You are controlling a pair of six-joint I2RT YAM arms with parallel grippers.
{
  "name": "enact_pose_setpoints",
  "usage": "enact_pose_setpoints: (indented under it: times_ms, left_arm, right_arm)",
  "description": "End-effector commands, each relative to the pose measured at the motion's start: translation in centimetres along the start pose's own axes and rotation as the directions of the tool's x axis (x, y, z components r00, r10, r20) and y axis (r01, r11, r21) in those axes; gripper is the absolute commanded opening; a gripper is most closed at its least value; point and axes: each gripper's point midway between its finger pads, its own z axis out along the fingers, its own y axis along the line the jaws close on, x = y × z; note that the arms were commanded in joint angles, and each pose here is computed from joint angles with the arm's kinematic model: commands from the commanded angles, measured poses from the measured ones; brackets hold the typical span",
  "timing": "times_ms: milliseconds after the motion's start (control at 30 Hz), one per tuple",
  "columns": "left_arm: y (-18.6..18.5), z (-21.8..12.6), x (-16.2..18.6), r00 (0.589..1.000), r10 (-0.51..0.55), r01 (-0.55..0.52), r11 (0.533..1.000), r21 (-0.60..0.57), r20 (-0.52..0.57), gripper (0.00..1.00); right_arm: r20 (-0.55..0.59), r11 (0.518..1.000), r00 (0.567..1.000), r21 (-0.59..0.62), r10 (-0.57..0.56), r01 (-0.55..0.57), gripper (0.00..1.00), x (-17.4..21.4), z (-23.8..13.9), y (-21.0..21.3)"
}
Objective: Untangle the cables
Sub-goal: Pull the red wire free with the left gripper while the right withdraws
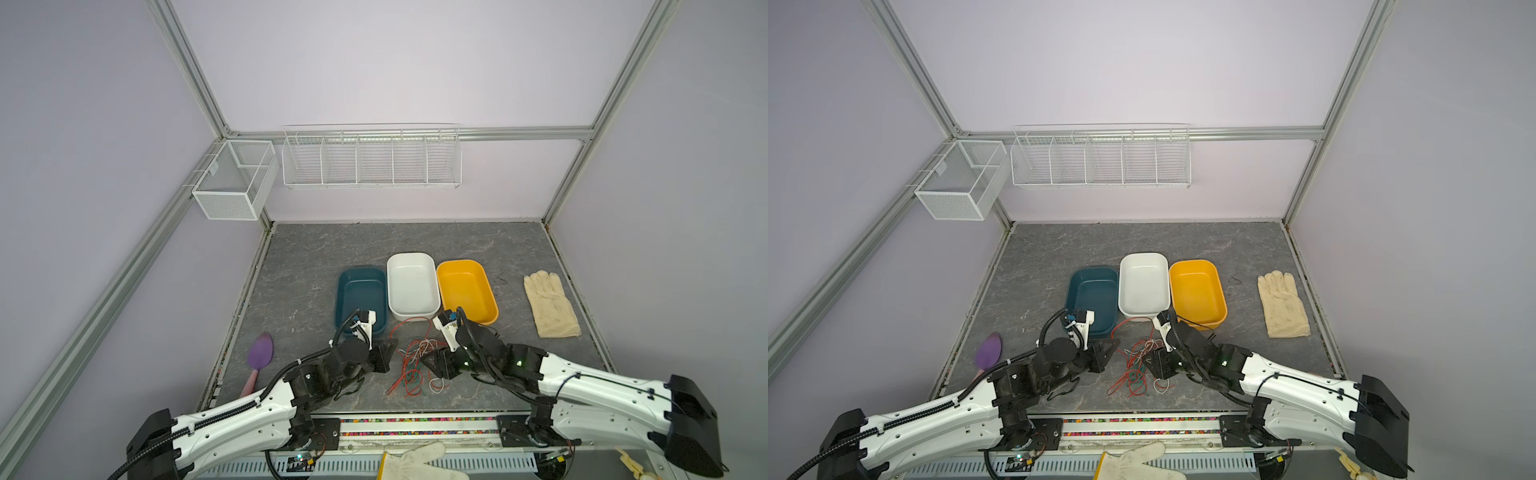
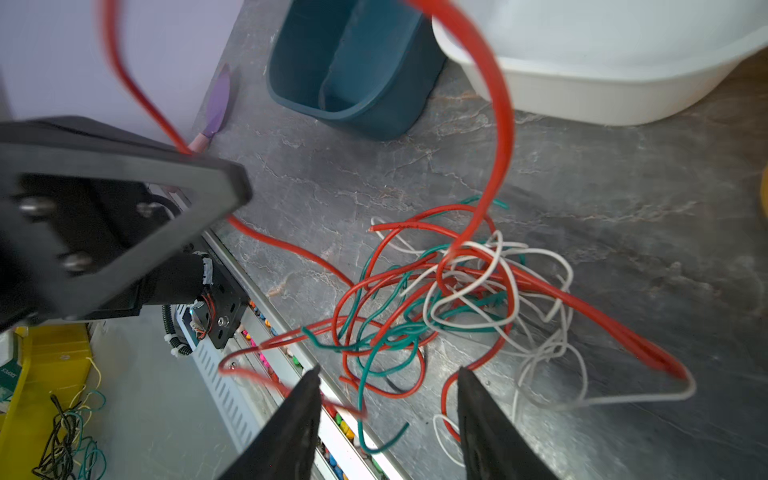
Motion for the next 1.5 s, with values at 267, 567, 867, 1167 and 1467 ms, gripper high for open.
enact_pose_setpoints:
  times_ms: [267, 567, 867, 1167, 1467]
  left_arm:
    - [-2.4, -2.6, -2.1, 0.993, -0.038, 0.019, 0.985, 0.17, 0.11, 0.0]
    - [-2.7, -4.5, -3.9, 0.987, -0.012, -0.01, 0.99, 0.141, 0.16, 0.0]
    - [-3.8, -6.6, -6.8, 0.978, 0.063, -0.074, 0.996, 0.05, 0.199, 0.0]
    - [-5.0, -8.1, -10.0, 0.961, 0.22, -0.204, 0.973, -0.111, 0.168, 0.0]
    - [-5.0, -9.4, -14.3, 0.931, 0.337, -0.297, 0.923, -0.245, 0.139, 0.0]
  right_arm:
    - [0.067, 0.988, 0.991, 0.096, 0.112, -0.118, 0.48, -0.7, 2.6, -2.0]
    - [0.112, 0.984, 0.989, 0.143, 0.093, -0.109, 0.46, -0.8, 1.8, -3.4]
    - [0.202, 0.984, 0.979, 0.174, 0.007, -0.043, 0.5, -1.8, -2.3, -4.2]
    - [0.24, 0.955, 0.968, 0.295, -0.07, -0.004, 0.71, -2.4, -6.4, -6.4]
    - [0.231, 0.887, 0.955, 0.458, -0.187, 0.063, 0.89, -3.7, -12.4, -7.8]
